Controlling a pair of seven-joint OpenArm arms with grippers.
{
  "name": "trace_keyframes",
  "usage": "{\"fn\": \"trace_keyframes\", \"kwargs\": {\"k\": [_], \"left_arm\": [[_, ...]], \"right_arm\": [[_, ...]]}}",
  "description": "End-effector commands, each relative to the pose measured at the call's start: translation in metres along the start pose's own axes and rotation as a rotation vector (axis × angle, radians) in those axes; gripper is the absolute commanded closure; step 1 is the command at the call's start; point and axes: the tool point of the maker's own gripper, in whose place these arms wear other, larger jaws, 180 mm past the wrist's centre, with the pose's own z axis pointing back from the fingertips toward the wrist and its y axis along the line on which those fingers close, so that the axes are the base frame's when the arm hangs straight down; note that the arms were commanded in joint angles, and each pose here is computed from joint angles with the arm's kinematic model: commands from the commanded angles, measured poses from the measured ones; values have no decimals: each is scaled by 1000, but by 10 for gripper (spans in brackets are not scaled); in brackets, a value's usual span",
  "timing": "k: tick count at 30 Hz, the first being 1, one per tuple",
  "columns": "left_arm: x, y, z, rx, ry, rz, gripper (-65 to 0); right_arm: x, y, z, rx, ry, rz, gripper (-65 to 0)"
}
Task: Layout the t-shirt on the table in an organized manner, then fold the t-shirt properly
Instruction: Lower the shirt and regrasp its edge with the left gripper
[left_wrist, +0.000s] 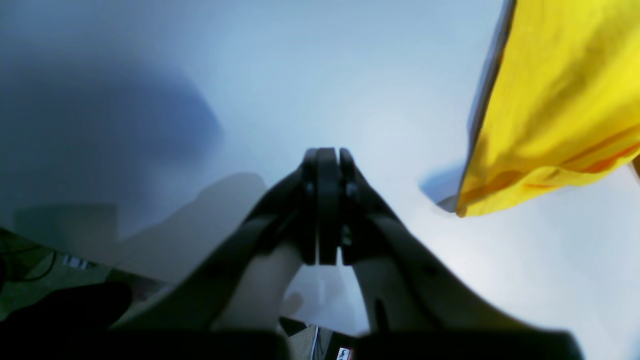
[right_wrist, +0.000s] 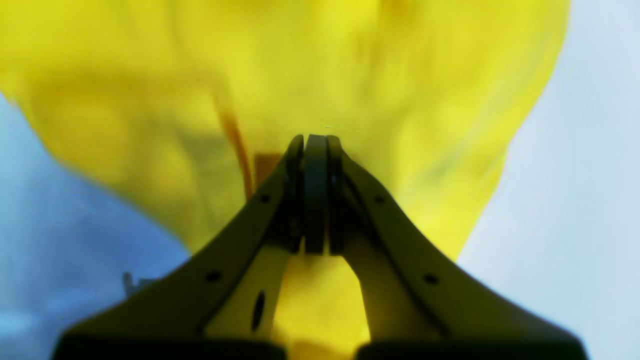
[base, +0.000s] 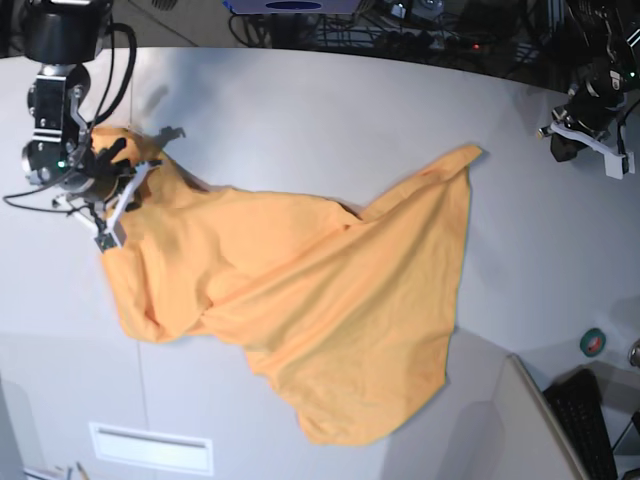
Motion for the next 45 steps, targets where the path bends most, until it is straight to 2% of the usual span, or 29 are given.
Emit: {"fn": "trace_keyframes", "kwargs": {"k": [1, 8, 12, 14, 19, 21, 23, 25, 27, 29, 31, 34, 35, 37, 41, 42, 45], "left_arm": [[12, -1, 2, -11, -32, -18, 0], [10, -3, 1, -15, -26, -16, 0], [9, -2, 1, -14, -23, -16, 0], [8, -2, 1, -13, -22, -16, 0], [0, -12, -1, -37, 13, -34, 0], [-15, -38, -4, -98, 81, -78, -76], [-28, -76, -2, -183, 109, -119, -214], [-40, -112, 0, -252, 106, -97, -344], [-50, -129, -1, -277, 103, -39, -461], [-57, -140, -3, -291, 102, 9, -532], [-61, -150, -3, -310, 98, 47, -555], [-53, -159, -1, -360, 70, 120, -551], [-49, -160, 0, -370, 60, 140, -527], [-30, -161, -2, -383, 23, 118, -408], [9, -154, -16, -351, -37, 107, -38], [16, -148, -22, -318, -43, 132, 0], [30, -135, -44, -240, -37, 216, 0]], "right_arm": [[10, -1, 5, 2, -37, 17, 0], [-19, 68, 25, 143, -20, 167, 0], [-40, 97, 34, 199, 6, 211, 0], [-49, 102, 40, 207, 18, 225, 0], [-66, 87, 55, 179, 49, 263, 0], [-63, 82, 58, 168, 45, 277, 0], [-60, 69, 59, 136, 35, 252, 0], [-54, 59, 60, 109, 18, 230, 0], [-46, 59, 58, 105, 0, 220, 0], [-45, 60, 58, 106, -2, 218, 0], [-43, 60, 57, 105, -7, 218, 0], [-42, 61, 57, 108, -10, 219, 0], [-41, 62, 56, 108, -12, 220, 0], [-35, 59, 56, 102, -22, 221, 0], [-21, 54, 53, 90, -47, 226, 0], [-17, 53, 53, 87, -52, 227, 0], [-14, 52, 52, 84, -59, 230, 0]]}}
